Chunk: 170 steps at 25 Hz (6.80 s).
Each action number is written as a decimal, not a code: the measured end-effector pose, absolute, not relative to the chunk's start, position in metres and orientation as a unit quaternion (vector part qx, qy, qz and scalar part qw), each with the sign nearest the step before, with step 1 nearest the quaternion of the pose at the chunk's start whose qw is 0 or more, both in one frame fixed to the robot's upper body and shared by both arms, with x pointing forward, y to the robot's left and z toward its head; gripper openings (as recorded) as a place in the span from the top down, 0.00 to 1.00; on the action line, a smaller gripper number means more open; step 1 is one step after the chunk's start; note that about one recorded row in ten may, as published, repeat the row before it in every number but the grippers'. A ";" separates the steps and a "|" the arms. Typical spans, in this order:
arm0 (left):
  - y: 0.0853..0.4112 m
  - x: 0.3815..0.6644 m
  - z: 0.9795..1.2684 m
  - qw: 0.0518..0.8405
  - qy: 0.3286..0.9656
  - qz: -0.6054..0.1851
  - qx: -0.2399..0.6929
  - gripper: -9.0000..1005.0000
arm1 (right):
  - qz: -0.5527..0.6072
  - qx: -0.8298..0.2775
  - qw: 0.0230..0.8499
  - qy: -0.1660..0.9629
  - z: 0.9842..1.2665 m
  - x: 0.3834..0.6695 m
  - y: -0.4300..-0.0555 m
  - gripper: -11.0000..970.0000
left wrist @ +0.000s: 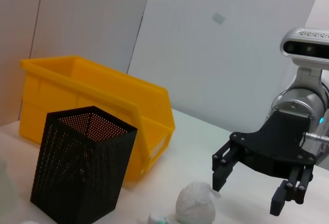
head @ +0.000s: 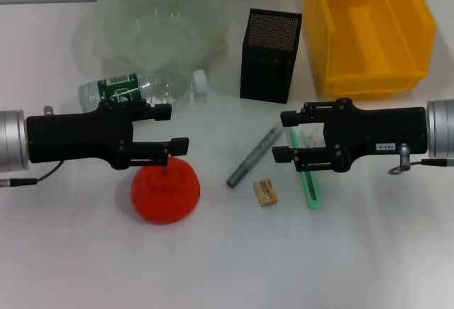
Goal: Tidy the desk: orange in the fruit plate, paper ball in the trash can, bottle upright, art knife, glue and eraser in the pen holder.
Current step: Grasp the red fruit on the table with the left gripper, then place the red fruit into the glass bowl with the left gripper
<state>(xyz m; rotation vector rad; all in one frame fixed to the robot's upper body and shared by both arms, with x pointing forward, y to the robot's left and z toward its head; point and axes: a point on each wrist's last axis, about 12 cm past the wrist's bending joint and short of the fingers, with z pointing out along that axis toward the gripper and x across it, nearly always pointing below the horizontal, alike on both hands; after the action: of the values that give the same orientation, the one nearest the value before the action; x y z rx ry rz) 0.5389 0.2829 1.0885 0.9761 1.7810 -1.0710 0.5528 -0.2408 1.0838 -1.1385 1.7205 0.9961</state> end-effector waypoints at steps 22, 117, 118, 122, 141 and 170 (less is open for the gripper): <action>0.286 0.537 1.089 0.411 0.708 -0.423 0.389 0.19 | 0.397 -0.455 0.412 0.683 1.084 0.553 -0.239 0.29; 0.282 0.563 1.108 0.650 0.618 -0.347 0.273 0.93 | 0.398 -0.458 0.408 0.682 1.083 0.554 -0.233 0.33; 0.281 0.566 1.108 0.655 0.618 -0.345 0.265 0.93 | 0.398 -0.458 0.408 0.682 1.083 0.554 -0.233 0.33; 0.275 0.581 1.104 0.682 0.622 -0.314 0.222 0.93 | 0.398 -0.457 0.408 0.683 1.082 0.554 -0.233 0.33; 0.250 0.635 1.088 0.651 0.719 -0.201 0.138 0.93 | 0.398 -0.457 0.407 0.684 1.081 0.553 -0.232 0.34; 0.224 0.647 1.080 0.615 0.748 -0.145 0.204 0.62 | 0.394 -0.456 0.410 0.685 1.082 0.556 -0.231 0.35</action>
<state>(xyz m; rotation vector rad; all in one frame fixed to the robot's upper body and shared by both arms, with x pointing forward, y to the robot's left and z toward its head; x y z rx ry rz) 0.6472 0.2240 1.0797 0.4703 1.7221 -0.3337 0.5561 -0.2314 1.0823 -1.1479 1.7236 0.9921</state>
